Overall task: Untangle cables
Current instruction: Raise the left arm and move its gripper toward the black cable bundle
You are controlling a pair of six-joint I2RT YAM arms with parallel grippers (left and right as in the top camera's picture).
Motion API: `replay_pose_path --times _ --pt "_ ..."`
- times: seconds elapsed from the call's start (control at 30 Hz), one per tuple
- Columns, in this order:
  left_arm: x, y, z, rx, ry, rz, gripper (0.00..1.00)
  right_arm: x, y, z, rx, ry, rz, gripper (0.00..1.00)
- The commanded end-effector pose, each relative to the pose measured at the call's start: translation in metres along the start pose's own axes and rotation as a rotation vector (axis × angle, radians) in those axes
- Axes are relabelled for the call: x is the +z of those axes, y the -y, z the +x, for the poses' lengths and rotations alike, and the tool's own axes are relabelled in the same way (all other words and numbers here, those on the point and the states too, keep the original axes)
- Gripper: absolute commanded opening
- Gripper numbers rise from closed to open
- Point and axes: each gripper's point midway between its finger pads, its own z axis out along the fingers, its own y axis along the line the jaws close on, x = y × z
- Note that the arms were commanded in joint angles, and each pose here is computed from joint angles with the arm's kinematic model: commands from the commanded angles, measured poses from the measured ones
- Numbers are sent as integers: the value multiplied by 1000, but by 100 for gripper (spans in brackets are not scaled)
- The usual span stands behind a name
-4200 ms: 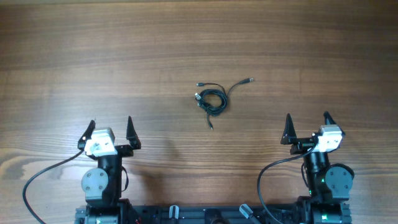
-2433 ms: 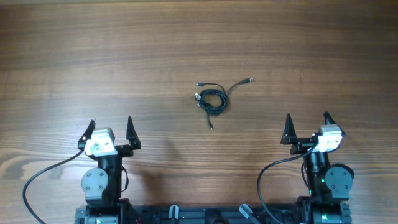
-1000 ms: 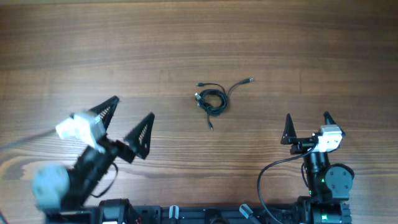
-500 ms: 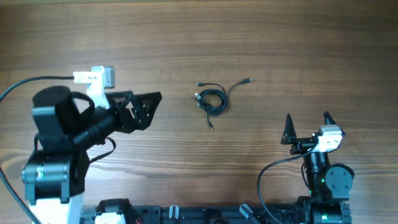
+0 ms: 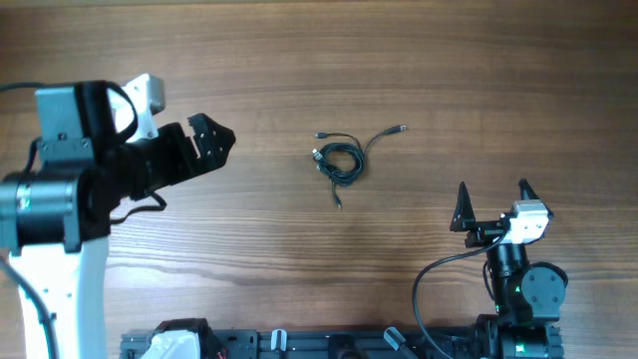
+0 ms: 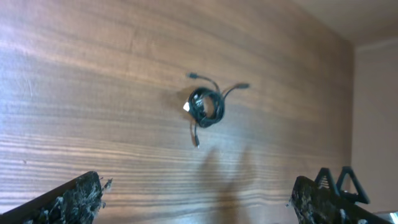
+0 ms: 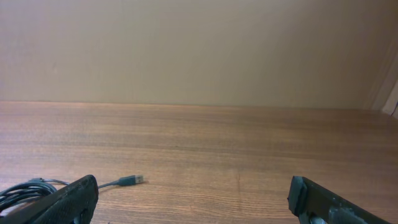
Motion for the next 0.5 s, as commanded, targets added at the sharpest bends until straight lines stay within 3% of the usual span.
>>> replay_pose_path --times 0.0,0.13,0.3,0.47 --pt "14 5 7 -3 -77 2 100 0 3 -1 14 5 14 100" --pt "39 7 20 7 -200 -29 100 0 3 -1 13 5 14 100" --pt "62 -14 24 13 -340 -264 100 0 3 -1 13 5 14 100" --pt "87 -14 3 34 -334 -295 100 0 3 -1 14 5 14 100"
